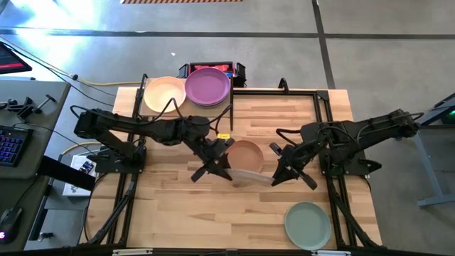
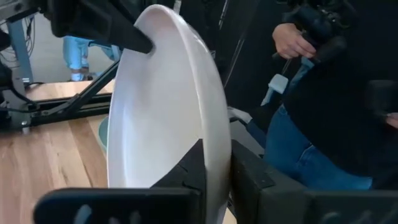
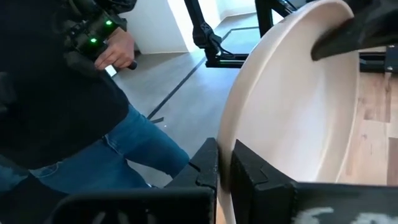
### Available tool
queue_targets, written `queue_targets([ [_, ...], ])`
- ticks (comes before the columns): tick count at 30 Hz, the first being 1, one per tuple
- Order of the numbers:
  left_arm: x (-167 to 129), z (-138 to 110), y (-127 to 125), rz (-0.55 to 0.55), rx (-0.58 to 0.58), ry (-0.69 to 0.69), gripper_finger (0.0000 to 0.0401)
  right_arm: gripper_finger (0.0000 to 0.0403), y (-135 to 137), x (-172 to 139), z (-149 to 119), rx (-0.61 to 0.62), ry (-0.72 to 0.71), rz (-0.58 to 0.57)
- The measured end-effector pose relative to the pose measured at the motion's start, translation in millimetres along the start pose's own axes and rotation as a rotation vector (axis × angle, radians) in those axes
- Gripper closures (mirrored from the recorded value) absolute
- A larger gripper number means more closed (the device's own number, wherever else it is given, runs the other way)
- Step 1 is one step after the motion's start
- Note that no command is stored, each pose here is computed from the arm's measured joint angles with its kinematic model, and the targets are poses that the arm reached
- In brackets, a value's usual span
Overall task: Place and stack plates onto a shelf
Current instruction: Stack the white plate on top of the light pink plate on the shelf
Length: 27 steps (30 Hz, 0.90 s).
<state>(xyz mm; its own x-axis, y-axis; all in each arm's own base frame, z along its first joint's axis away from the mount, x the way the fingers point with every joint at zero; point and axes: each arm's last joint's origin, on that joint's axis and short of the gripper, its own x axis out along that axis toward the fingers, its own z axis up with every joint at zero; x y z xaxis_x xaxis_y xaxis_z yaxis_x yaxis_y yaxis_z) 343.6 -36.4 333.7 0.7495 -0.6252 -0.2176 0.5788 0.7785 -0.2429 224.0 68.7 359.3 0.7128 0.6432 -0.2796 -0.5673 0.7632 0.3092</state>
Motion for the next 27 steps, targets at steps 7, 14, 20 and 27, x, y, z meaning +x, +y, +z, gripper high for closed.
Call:
queue_targets([
  [7, 1, 0, -1, -0.005, -0.058, -0.005, 0.037, 0.0394, -2, 0, -3, 0.013, 0.018, -0.069],
  [14, 2, 0, 2, 0.062, -0.134, -0.015, 0.0372, 0.032, -6, 0, -2, 0.004, -0.001, -0.172],
  [20, -4, 2, 3, 0.099, -0.141, -0.021, 0.0373, 0.0265, -4, -8, 0, -0.014, -0.018, -0.17],
  [27, -17, 2, -3, 0.154, -0.155, 0.039, 0.0374, 0.0249, 4, -36, 6, -0.032, -0.098, -0.219],
])
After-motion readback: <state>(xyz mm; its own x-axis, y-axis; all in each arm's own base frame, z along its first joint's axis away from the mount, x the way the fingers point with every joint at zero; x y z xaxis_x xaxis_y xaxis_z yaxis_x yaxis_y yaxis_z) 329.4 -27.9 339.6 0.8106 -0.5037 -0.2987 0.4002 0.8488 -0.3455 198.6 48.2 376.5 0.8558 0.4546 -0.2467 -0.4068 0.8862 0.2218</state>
